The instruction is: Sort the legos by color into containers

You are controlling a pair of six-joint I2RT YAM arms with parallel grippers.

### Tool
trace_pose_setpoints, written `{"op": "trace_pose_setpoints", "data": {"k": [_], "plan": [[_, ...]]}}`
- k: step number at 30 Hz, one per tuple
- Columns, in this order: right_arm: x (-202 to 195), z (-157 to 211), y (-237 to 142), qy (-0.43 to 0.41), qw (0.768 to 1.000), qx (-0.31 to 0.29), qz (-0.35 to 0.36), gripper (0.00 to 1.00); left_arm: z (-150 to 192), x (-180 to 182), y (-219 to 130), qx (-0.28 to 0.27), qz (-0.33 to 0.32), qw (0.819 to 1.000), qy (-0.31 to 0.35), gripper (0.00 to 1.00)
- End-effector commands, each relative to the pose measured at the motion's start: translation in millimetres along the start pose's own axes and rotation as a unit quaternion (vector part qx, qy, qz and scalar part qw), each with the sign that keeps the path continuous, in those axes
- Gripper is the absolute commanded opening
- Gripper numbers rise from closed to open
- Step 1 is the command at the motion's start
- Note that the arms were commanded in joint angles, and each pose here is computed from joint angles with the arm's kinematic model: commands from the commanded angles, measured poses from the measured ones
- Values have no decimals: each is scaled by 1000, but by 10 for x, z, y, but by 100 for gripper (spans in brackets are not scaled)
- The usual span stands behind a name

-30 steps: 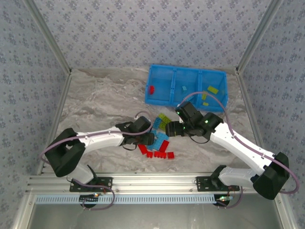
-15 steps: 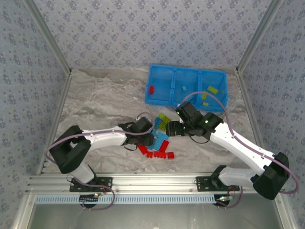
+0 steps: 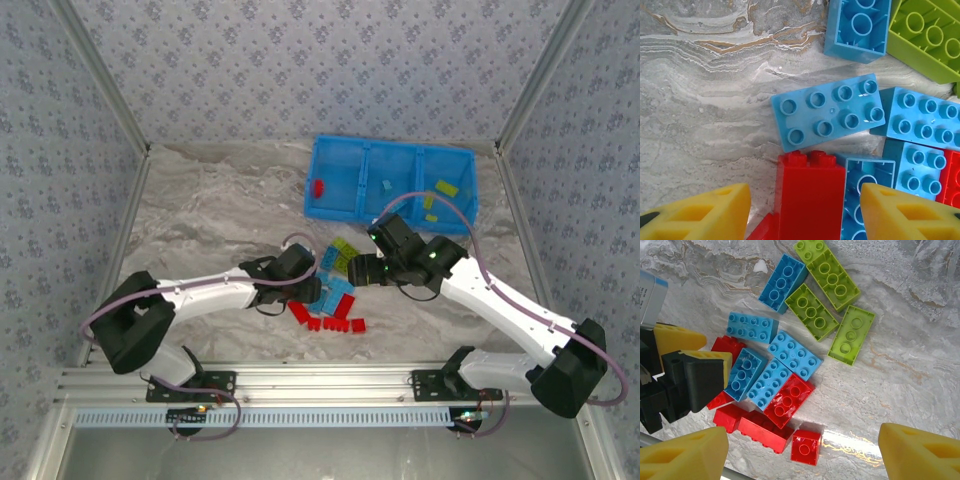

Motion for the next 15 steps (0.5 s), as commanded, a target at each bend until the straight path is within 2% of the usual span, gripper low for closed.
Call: {"op": "trace_pose_setpoints", "data": {"k": [1,7,12,15], "plan": [[29,-33,-76,3,1000,-5,6,81,16,25,100,14,-16,1000,2,57],[27,-29,-100,4,1000,-6,8,81,32,39,152,20,-26,999,1,40],[31,-21,-100,1,1000,-6,9,81,26,61,109,11,-30,1000,0,36],[43,-31,-112,2,1000,-8,7,81,16,60,73,5,-27,1000,-1,29]]}}
Point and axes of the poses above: each hand's point on the last joint's axis, 136 mm out from that joint toward the fingers, its own y axis out along the fingers, its own x axis along the line the jaws close on, z = x × y, the point moved 8 cm from there along -y, back along the fingers, and after that the axes turned 4 degrees about y, right-handed, at the moved point
